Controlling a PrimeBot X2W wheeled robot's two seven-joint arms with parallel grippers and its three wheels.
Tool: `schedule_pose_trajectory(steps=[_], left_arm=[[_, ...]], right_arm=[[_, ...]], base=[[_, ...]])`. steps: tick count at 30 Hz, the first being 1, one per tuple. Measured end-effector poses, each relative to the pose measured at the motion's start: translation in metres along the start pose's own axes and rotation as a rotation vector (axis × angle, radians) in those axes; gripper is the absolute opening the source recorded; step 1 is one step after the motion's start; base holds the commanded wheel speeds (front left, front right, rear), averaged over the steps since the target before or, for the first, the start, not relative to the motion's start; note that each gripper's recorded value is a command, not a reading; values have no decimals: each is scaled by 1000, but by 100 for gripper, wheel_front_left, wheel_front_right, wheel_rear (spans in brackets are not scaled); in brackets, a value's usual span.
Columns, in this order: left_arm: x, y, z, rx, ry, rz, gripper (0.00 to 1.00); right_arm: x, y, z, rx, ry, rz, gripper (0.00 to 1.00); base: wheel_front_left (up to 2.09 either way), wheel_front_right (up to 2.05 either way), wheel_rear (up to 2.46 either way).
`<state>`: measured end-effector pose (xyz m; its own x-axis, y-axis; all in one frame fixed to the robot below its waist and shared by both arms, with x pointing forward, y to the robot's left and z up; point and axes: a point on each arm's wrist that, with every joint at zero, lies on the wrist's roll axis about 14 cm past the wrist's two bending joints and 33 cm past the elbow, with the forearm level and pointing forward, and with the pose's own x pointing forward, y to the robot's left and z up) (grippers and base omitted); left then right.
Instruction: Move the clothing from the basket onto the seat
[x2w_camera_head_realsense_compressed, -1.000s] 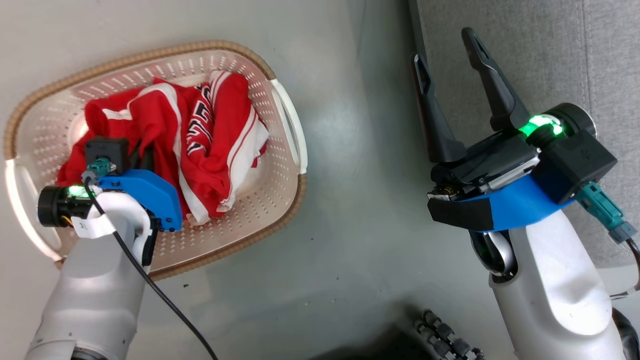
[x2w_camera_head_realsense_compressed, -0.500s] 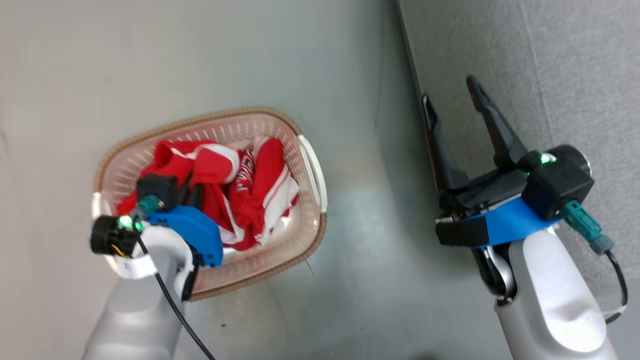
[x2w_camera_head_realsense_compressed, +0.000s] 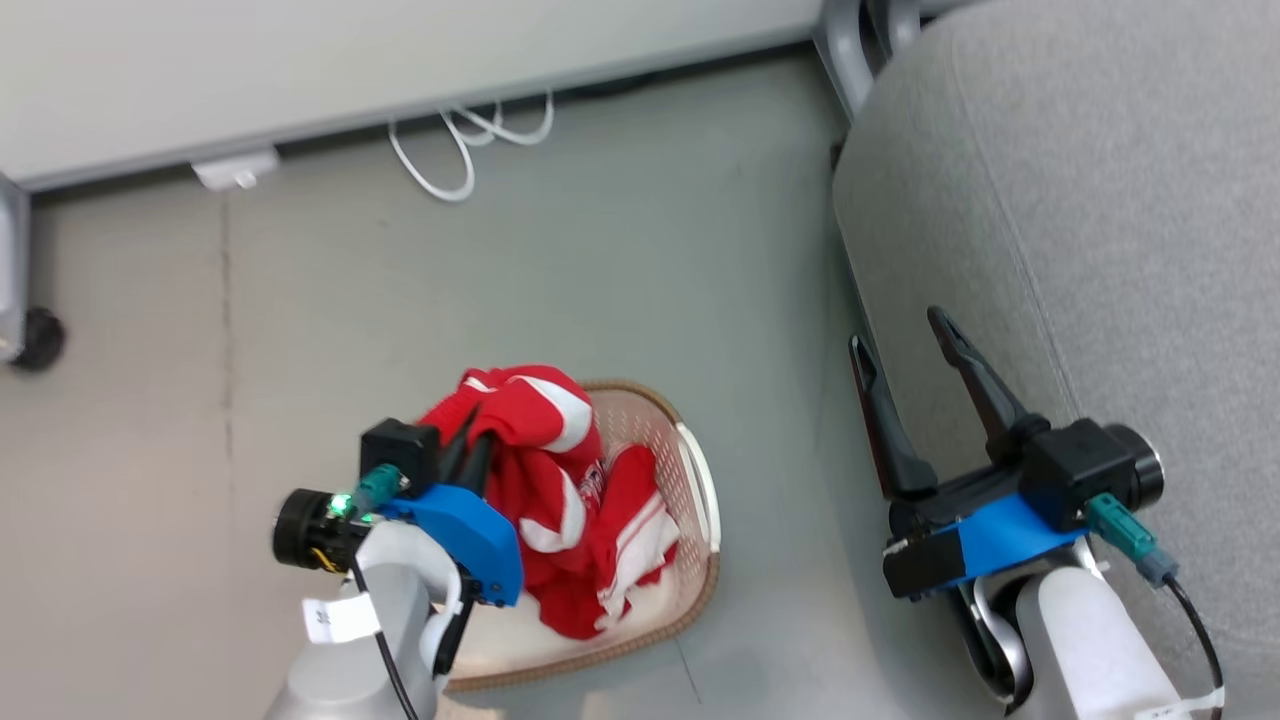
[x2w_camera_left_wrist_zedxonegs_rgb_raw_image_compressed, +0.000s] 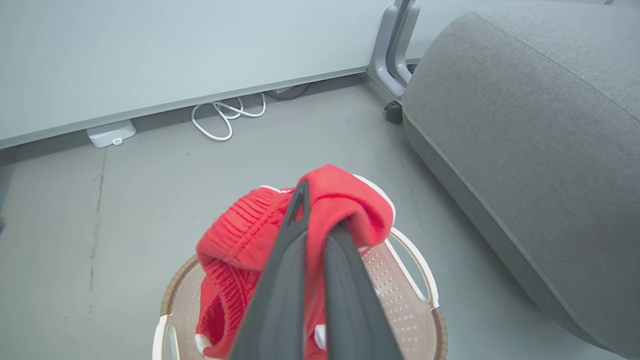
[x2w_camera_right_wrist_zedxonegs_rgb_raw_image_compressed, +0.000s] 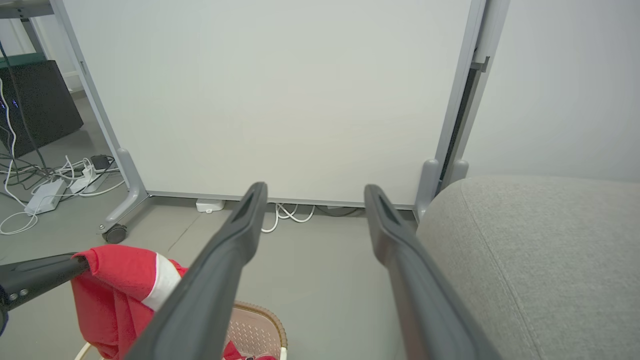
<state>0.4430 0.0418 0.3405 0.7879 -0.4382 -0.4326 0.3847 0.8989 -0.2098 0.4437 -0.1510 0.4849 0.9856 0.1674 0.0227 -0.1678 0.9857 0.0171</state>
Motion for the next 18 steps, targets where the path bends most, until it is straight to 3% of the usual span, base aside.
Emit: schedule_pose_trajectory(steps=[10,18], left_arm=[[-41,-48,68,82,-201,-105,0],[-63,-85,125,127,-339,-200,0]], right_arm=[[-28,18,38,0,-67,27,100],[-44,33,45,-2,-68,60,100]], base=[[0,0,0],[0,0,0]])
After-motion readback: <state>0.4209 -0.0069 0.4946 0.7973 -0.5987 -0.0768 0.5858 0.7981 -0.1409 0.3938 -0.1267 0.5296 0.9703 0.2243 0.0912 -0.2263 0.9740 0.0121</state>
